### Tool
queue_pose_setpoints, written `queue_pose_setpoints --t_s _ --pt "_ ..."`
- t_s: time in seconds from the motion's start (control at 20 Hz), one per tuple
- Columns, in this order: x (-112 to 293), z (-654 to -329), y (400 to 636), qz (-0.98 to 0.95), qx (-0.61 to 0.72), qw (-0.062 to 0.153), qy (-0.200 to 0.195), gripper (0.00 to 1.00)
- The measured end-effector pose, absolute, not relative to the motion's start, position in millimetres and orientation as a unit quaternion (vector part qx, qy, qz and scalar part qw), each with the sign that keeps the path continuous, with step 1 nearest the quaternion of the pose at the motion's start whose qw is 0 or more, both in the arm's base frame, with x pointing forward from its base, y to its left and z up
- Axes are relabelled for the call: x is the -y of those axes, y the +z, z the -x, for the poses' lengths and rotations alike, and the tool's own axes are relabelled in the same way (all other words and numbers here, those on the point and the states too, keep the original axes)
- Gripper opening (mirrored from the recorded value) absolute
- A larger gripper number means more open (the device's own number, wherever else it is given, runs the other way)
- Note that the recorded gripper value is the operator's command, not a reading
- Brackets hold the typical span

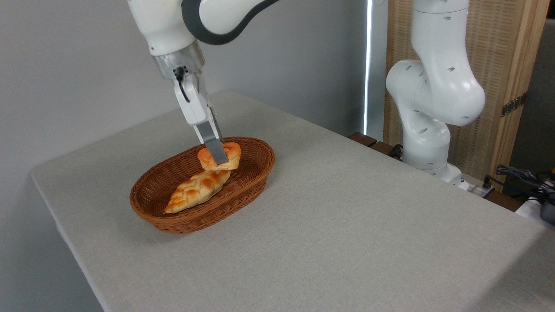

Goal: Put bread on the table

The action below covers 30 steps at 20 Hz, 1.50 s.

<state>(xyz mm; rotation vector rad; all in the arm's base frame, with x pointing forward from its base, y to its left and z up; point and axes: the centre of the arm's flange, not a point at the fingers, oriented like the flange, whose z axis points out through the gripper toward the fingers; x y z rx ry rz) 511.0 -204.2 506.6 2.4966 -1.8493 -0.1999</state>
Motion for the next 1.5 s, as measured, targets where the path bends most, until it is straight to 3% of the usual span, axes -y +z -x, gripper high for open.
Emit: queue_pose_setpoints --t_s 0.2,0.3,0.4,0.45,0.75,0.95,1.3,1.5 --pt "133.6 -525.7 527.4 -0.838 0.543 0.013 -0.054 0.54" --pt "96.6 -531.9 526.1 -0.856 0.514 0.018 -0.060 0.60" --pt "67.7 -536.3 520.6 -0.868 0.491 0.023 -0.066 0.80" --pt "53.9 -538.3 514.9 -0.874 0.479 0.026 -0.071 1.00" --pt "30.6 -552.9 459.0 -0.881 0.456 0.044 -0.120 1.00" --pt "28.8 -556.4 443.4 -0.880 0.453 0.048 -0.133 1.00" --pt "29.1 -558.4 459.4 -0.882 0.454 0.042 -0.118 1.00" --pt "30.2 -558.2 510.0 -0.886 0.458 0.024 -0.070 1.00"
